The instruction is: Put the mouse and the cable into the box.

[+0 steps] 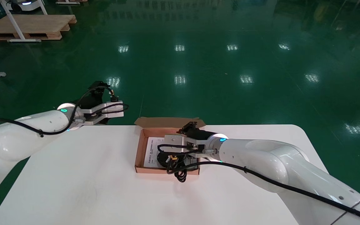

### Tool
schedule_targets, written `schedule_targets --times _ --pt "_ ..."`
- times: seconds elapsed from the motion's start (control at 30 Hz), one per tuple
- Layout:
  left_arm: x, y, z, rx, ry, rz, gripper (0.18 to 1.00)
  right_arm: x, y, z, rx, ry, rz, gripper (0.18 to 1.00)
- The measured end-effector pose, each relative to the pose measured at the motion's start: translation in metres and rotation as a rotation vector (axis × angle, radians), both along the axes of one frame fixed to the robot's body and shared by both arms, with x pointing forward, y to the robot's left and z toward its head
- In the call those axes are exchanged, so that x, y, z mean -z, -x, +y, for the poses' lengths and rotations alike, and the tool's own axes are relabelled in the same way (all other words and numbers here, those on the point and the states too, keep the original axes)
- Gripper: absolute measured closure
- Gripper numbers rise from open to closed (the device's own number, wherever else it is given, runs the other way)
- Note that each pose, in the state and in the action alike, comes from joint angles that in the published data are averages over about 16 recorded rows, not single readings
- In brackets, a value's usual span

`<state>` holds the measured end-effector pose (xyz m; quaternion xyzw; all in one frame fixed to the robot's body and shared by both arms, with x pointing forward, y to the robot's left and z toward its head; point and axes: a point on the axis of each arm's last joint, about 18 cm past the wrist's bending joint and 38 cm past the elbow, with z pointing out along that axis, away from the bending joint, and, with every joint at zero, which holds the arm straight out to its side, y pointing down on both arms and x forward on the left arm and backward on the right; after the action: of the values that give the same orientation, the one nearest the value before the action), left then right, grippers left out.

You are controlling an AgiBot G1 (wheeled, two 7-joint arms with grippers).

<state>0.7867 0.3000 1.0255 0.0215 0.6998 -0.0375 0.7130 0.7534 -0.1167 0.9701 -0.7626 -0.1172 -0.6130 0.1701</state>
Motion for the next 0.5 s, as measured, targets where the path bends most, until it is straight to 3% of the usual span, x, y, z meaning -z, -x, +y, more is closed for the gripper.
schedule_targets --times 0.23,0.5 --pt "0.011 0.003 0.001 0.031 0.073 0.040 0.183 0.005 0.004 -0.008 -0.007 -0.050 0.048 0.799" --pt "0.035 0.016 0.002 0.124 0.260 0.142 0.183 0.023 0.015 -0.032 -0.025 -0.180 0.184 0.638"
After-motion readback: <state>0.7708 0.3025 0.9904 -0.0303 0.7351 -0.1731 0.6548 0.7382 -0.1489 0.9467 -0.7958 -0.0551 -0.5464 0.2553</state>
